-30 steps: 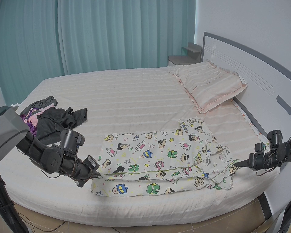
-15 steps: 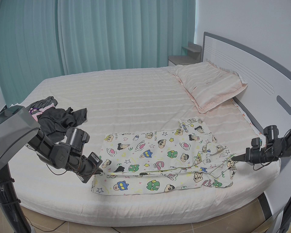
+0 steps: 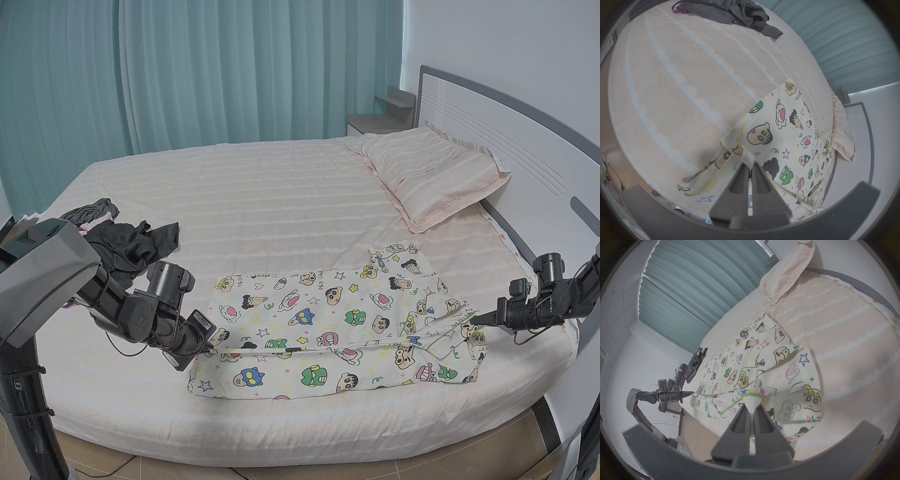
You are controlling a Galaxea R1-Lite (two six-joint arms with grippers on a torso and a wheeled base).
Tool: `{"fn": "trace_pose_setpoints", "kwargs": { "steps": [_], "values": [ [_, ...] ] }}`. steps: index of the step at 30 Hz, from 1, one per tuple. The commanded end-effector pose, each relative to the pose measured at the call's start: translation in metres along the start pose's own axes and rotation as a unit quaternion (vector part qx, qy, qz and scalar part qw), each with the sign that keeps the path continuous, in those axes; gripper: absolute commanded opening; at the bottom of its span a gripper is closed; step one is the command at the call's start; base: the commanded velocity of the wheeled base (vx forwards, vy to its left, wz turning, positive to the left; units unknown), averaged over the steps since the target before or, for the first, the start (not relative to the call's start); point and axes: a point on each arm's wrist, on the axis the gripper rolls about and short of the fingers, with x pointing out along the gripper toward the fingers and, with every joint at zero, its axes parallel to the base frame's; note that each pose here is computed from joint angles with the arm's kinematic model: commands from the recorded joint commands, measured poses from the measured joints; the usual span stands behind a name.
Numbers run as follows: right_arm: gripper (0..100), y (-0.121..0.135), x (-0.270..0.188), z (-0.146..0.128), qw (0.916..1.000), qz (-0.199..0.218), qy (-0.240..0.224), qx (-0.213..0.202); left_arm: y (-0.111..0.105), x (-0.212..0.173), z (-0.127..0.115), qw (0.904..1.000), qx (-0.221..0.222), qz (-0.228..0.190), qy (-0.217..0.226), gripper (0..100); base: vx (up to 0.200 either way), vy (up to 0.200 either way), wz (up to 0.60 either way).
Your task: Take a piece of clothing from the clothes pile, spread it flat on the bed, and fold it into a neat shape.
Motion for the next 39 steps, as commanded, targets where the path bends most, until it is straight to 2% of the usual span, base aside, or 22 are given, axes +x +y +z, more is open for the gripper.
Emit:
{"fn": "trace_pose_setpoints", "kwargs": {
  "steps": [1,8,15,27,28,30,31,36,39],
  "values": [
    [0,-0.001,0.007,0.002,1.0000,0.002,0.004,0.000,0.000,0.007,0.000,1.0000,0.000,0.006,0.000,0,0.000,0.000,0.00],
    [0,-0.006,0.012,0.002,0.9999,0.001,0.008,0.007,-0.002,0.009,0.000,1.0000,0.002,0.006,-0.003,0,0.000,0.000,0.00],
    [0,-0.014,0.022,0.008,0.9998,-0.018,0.003,0.006,-0.005,0.014,0.001,0.9999,0.003,0.007,-0.009,0,0.000,0.000,0.00],
    [0,-0.021,0.030,0.009,0.9997,-0.018,0.009,0.011,-0.013,0.020,0.004,0.9998,0.006,0.001,-0.016,0,0.000,0.000,0.00],
    [0,-0.021,0.030,0.009,0.9998,-0.018,0.008,0.010,-0.013,0.020,0.004,0.9998,0.006,0.003,-0.016,100,0.000,0.000,0.00],
    [0,-0.021,0.033,0.008,0.9997,-0.017,0.011,0.012,-0.013,0.019,0.005,0.9999,0.005,0.008,-0.014,100,0.000,0.000,0.00],
    [100,-0.021,0.033,0.008,0.9997,-0.017,0.011,0.016,-0.014,0.019,0.005,0.9999,0.004,0.011,-0.013,100,0.000,0.000,0.00],
    [100,-0.015,0.020,0.011,0.9992,-0.019,-0.003,0.035,-0.013,0.015,0.007,0.9997,-0.002,0.020,-0.010,100,0.000,0.000,0.00],
    [100,-0.012,0.002,0.013,0.9983,-0.025,-0.020,0.049,-0.014,0.002,0.015,0.9997,-0.010,0.011,-0.021,100,0.000,0.000,0.00]
  ]
}}
